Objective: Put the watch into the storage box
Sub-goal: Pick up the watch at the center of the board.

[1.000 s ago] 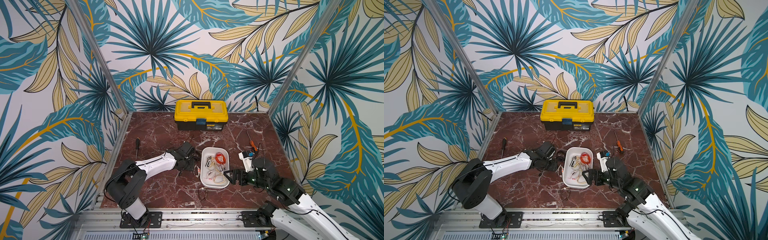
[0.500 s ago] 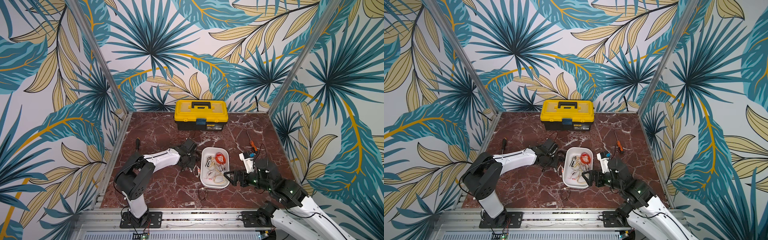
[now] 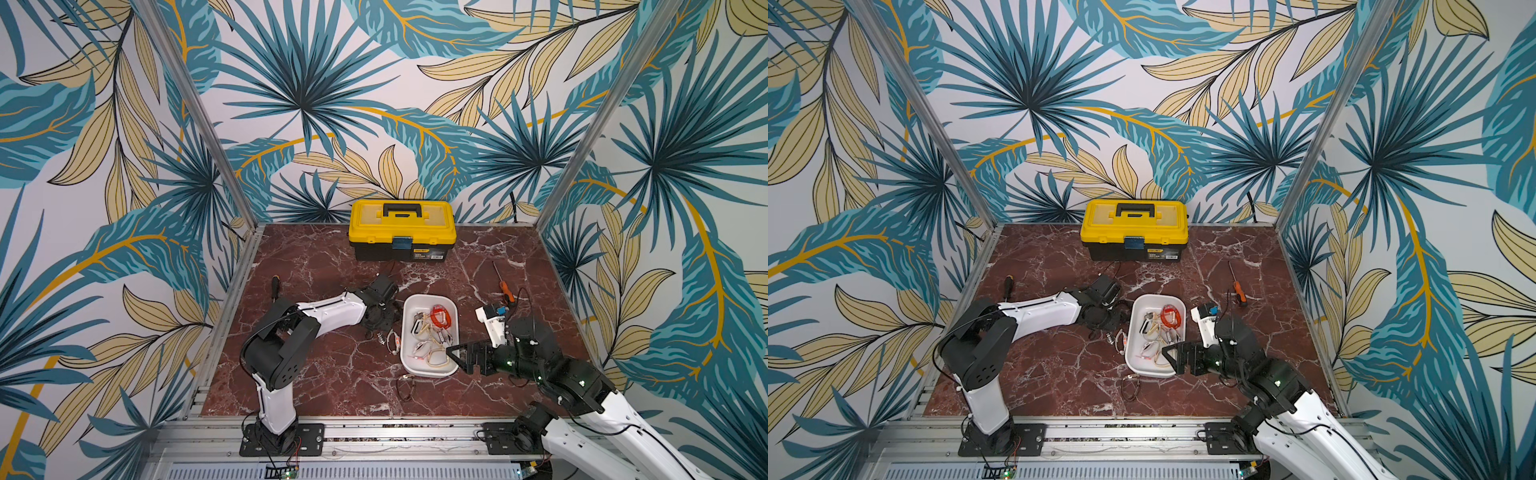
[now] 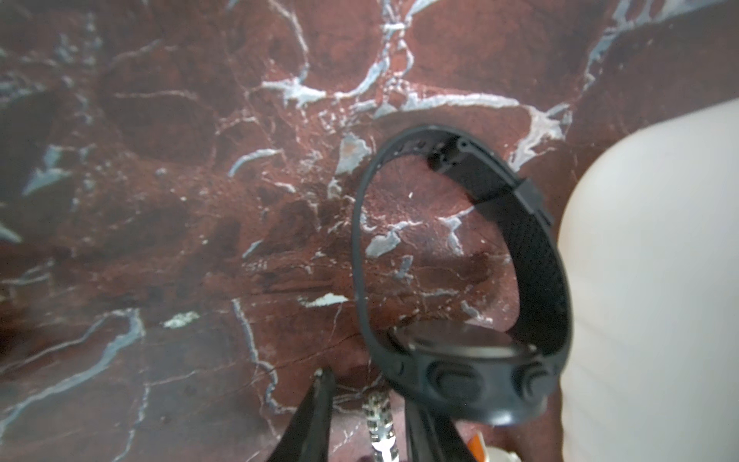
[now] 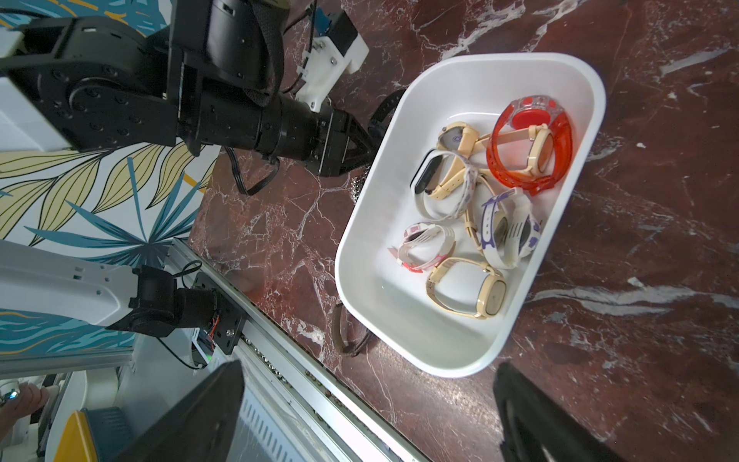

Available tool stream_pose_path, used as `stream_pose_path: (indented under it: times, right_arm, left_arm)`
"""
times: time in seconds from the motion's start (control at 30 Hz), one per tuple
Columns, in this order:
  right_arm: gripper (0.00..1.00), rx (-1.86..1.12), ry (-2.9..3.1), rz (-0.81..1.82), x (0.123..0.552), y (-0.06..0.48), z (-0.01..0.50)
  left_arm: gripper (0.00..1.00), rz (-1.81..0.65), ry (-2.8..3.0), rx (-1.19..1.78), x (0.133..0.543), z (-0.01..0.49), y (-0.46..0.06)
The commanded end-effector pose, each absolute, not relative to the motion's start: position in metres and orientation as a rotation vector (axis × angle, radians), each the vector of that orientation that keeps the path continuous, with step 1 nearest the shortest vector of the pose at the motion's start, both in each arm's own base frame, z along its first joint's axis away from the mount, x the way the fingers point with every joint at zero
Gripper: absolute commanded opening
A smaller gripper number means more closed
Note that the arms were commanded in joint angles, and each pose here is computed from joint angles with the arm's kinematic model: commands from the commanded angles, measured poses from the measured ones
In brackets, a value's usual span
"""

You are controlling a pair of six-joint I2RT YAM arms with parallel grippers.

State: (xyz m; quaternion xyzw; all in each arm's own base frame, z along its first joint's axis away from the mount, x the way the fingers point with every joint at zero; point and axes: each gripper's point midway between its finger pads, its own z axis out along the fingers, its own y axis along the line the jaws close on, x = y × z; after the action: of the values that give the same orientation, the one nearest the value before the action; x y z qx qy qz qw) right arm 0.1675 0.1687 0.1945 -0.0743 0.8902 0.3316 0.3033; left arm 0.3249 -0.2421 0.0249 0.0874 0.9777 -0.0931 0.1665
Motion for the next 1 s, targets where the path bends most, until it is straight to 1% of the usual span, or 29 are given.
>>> stream_pose_path:
  times: [0.0, 0.1, 0.17, 0.33, 0.67, 0.8, 0.97]
  right_arm:
    - [1.0, -0.268, 2.389, 0.88, 0.161, 0.172, 0.192]
    - [1.0, -0.338, 2.401, 0.873, 0.158, 0.176, 0.195]
    - [1.0, -0.395, 2.401, 0.847, 0.156, 0.178, 0.198]
    - [1.0, -0.45, 2.431, 0.743, 0.162, 0.177, 0.197]
    - [1.0, -0.501, 2.432, 0.748, 0.172, 0.194, 0.2]
    - [1.0, -0.574, 2.433, 0.754, 0.169, 0.205, 0.201]
    - [1.0, -0.69, 2.43, 0.694, 0.163, 0.214, 0.2]
  left_arm:
    - [0.25, -0.251, 2.789, 0.263, 0.332, 0.024, -0.244]
    - [0.2, -0.248, 2.8, 0.271, 0.33, 0.022, -0.244]
    - [0.13, -0.252, 2.804, 0.275, 0.329, 0.021, -0.244]
    - [0.08, -0.251, 2.816, 0.294, 0.326, 0.023, -0.244]
    - [0.04, -0.259, 2.804, 0.32, 0.314, 0.053, -0.235]
    - [0.03, -0.249, 2.805, 0.339, 0.305, 0.067, -0.228]
    - [0.03, -0.276, 2.807, 0.358, 0.294, 0.087, -0.224]
